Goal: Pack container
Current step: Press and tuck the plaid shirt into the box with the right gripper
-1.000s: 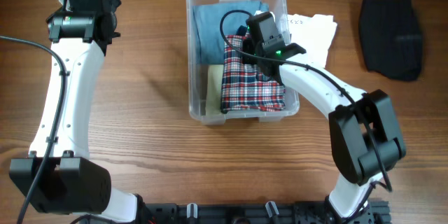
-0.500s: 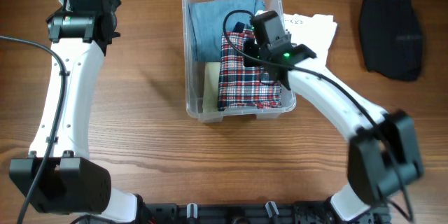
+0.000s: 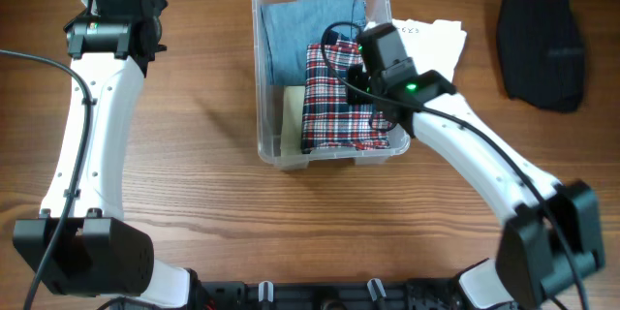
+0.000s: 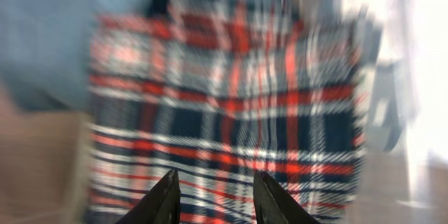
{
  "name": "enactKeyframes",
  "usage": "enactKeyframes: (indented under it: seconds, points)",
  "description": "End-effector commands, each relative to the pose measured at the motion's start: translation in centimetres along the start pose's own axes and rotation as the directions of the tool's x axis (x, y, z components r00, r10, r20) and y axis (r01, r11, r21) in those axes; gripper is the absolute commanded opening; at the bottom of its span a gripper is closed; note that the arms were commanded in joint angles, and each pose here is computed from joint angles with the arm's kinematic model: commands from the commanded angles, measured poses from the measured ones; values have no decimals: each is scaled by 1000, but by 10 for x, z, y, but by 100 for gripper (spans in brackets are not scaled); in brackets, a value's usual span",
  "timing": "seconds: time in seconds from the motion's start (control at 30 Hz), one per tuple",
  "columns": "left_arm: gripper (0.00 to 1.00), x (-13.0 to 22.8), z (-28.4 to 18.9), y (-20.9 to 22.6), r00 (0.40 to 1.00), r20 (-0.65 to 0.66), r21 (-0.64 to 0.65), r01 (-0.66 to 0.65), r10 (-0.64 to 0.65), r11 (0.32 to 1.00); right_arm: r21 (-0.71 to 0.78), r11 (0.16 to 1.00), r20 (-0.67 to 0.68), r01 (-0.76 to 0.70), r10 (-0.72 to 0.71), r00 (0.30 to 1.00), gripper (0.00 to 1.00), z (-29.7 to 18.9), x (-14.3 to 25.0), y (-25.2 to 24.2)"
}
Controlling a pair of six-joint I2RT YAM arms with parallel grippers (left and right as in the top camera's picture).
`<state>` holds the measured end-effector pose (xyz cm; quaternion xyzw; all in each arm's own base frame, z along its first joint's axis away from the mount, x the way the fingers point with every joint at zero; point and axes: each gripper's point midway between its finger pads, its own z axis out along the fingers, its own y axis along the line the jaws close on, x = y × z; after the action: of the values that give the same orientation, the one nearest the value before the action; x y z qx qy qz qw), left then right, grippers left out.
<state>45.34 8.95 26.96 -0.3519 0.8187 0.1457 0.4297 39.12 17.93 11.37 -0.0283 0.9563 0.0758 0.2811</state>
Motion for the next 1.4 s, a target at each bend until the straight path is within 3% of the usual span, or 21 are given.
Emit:
enactKeyframes:
  seconds: [0.0,0.13,0.27,0.43,0.6,0.73,0.83,0.87,1.13,1.37]
  points:
    - [100,-1,3,3,1000,6,-19,-5,5,1000,59,998,-151,-26,35,988,34,40,50,-13]
    - [100,-1,3,3,1000,6,-19,-4,4,1000,46,999,-240,17,-5,971,35,65,75,-13]
    - [100,-1,3,3,1000,6,-19,-4,4,1000,26,999,-202,34,-29,979,36,55,59,-8]
    - [100,-1,3,3,1000,6,-19,-5,5,1000,-51,999,10,10,-10,1000,38,-7,-2,10]
    - [100,-1,3,3,1000,6,-19,-5,5,1000,-141,990,232,5,28,972,38,-69,-52,23]
    - [100,-1,3,3,1000,6,-19,-4,4,1000,-168,986,298,9,42,954,25,-84,-66,27]
    - [100,-1,3,3,1000,6,-19,-5,5,1000,-173,985,305,13,41,951,6,-73,-69,30]
    - [100,-1,3,3,1000,6,-19,-4,4,1000,-179,984,304,19,37,952,4,-68,-70,32]
    - [100,-1,3,3,1000,6,-19,-4,4,1000,-224,973,196,51,-6,981,5,13,-48,49]
    - [100,-1,3,3,1000,6,-19,-5,5,1000,-233,972,-46,38,-50,998,15,105,24,47]
